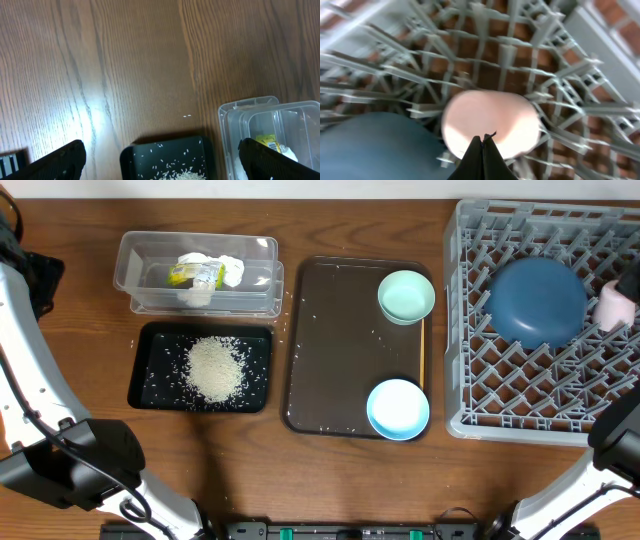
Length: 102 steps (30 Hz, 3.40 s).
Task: Sort waste into correct bins and load items into the dishwasher rack
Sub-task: 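Lower the pink cup into the rack and open the right gripper, then reach the right gripper to the mint-green bowl and grasp its rim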
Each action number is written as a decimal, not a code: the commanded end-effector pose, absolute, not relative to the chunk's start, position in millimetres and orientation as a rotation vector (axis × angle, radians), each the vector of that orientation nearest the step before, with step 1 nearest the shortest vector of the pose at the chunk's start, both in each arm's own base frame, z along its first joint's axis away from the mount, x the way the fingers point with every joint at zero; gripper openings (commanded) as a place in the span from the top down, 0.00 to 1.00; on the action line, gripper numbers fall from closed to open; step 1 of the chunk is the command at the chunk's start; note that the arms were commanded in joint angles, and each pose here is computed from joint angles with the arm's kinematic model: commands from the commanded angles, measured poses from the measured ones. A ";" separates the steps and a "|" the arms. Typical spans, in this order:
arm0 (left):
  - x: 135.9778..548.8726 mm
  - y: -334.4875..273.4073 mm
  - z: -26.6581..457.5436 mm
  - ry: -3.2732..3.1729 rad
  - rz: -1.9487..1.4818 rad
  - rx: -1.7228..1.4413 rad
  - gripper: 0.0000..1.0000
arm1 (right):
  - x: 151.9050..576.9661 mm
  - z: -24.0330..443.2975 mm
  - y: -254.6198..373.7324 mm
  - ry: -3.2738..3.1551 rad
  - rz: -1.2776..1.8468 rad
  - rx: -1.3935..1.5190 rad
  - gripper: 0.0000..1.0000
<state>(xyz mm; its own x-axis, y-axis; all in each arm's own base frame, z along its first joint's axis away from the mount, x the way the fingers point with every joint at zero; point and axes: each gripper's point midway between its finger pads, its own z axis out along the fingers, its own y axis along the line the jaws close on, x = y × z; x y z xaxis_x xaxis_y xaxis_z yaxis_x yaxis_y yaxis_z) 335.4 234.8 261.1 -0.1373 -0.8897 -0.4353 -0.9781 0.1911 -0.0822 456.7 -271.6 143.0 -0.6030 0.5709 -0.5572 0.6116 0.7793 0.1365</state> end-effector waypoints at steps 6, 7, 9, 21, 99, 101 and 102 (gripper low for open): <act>334.6 236.9 259.9 2.085 0.330 -1.757 0.00 | 466.6 106.8 -262.8 2.434 0.004 0.858 0.99; 334.6 236.9 259.9 2.085 0.330 -1.757 0.00 | 465.3 102.7 -263.1 2.443 0.005 0.868 0.99; 334.6 236.9 259.9 2.085 0.330 -1.757 0.00 | 463.0 97.1 -262.8 2.459 0.003 0.878 0.98; 334.6 236.9 259.9 2.085 0.330 -1.757 0.00 | 429.0 123.8 -293.9 2.448 -0.323 0.972 0.99; 334.6 236.9 259.9 2.085 0.330 -1.757 0.00 | 468.5 23.3 193.7 2.819 0.054 -0.242 0.73; 334.6 236.9 259.9 2.085 0.330 -1.757 0.00 | 469.6 30.1 194.2 2.806 0.060 -0.241 0.75; 334.6 236.9 259.9 2.085 0.330 -1.757 0.00 | 470.4 36.5 194.6 2.794 0.065 -0.239 0.76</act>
